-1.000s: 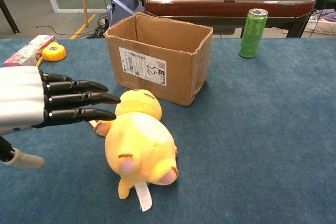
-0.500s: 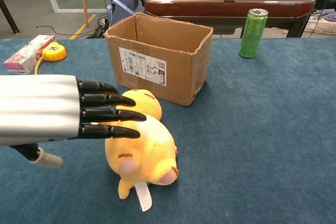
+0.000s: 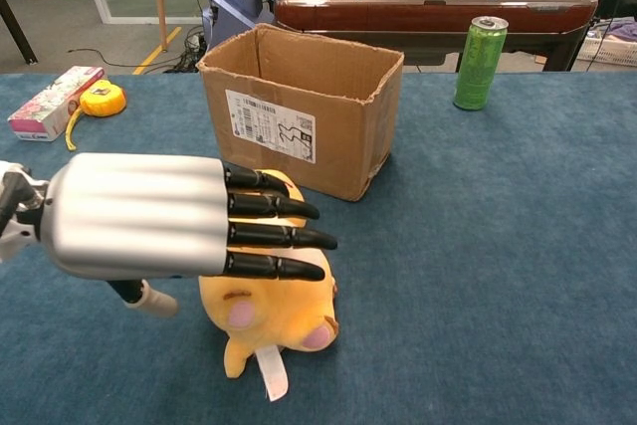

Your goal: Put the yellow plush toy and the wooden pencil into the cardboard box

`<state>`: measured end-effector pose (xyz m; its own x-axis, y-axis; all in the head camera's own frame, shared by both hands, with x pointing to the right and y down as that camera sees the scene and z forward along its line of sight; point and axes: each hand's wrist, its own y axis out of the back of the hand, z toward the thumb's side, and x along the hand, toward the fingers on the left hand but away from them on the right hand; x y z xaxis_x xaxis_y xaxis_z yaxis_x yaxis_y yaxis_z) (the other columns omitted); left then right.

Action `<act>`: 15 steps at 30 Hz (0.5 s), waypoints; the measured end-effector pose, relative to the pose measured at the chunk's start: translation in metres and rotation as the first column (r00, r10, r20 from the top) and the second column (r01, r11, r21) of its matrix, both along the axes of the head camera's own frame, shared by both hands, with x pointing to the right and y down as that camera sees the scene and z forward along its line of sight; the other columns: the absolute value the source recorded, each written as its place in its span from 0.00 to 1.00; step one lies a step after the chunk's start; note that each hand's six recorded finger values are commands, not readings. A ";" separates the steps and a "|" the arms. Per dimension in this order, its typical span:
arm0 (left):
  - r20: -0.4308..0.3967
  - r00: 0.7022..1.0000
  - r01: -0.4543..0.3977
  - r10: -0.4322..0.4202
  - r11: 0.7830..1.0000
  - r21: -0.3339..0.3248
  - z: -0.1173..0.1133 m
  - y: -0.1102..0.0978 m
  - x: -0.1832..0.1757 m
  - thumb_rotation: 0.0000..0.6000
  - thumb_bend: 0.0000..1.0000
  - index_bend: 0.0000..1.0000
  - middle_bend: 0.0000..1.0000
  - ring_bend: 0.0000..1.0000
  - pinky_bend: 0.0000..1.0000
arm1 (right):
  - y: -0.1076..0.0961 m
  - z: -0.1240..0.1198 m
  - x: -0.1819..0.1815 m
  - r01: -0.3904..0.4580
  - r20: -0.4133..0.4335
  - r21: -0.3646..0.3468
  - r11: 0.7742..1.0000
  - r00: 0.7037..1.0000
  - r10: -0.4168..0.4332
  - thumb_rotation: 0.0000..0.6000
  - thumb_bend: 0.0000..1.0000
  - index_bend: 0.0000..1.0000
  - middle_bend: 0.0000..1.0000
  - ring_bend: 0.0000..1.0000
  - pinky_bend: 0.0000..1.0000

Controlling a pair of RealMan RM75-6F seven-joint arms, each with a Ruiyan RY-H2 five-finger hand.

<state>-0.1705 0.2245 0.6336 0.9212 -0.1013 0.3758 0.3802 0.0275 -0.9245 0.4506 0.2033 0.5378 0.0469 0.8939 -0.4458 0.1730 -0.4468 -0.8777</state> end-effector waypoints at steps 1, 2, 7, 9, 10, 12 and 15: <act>0.007 1.000 -0.003 0.003 1.000 0.003 0.002 0.000 0.000 1.00 0.08 0.07 0.00 0.00 0.14 | 0.000 0.000 0.000 0.001 0.001 0.000 1.000 1.000 -0.001 1.00 0.15 0.34 0.33 0.24 0.47; 0.017 1.000 -0.006 0.006 1.000 0.005 0.005 -0.001 0.000 1.00 0.08 0.06 0.00 0.00 0.14 | 0.000 0.000 0.000 0.001 0.002 -0.001 1.000 1.000 -0.001 1.00 0.15 0.34 0.33 0.24 0.47; 0.044 0.999 -0.004 0.004 1.000 0.004 0.012 -0.001 0.001 1.00 0.08 0.06 0.00 0.00 0.13 | 0.000 0.001 0.000 0.001 0.001 -0.007 1.000 1.000 -0.001 1.00 0.15 0.34 0.33 0.24 0.47; 0.053 0.999 0.002 -0.002 1.000 0.002 0.014 -0.001 0.002 1.00 0.08 0.06 0.00 0.00 0.12 | 0.000 0.002 0.000 0.003 0.000 -0.009 1.000 1.000 -0.003 1.00 0.15 0.34 0.33 0.24 0.47; 0.057 0.998 0.005 -0.005 1.000 0.001 0.015 -0.001 0.002 1.00 0.08 0.06 0.00 0.00 0.11 | 0.000 0.002 -0.001 0.004 0.000 -0.010 1.000 1.000 -0.004 1.00 0.15 0.34 0.33 0.24 0.47; 0.069 0.998 0.009 -0.009 1.000 0.001 0.018 -0.001 0.003 1.00 0.08 0.06 0.00 0.00 0.11 | 0.000 0.003 -0.001 0.004 0.000 -0.011 1.000 1.000 -0.004 1.00 0.15 0.34 0.33 0.24 0.47; 0.083 0.997 0.008 -0.009 1.000 0.002 0.022 0.001 0.002 1.00 0.08 0.06 0.00 0.00 0.11 | 0.000 0.002 -0.001 0.003 0.000 -0.010 1.000 1.000 -0.003 1.00 0.15 0.34 0.33 0.24 0.47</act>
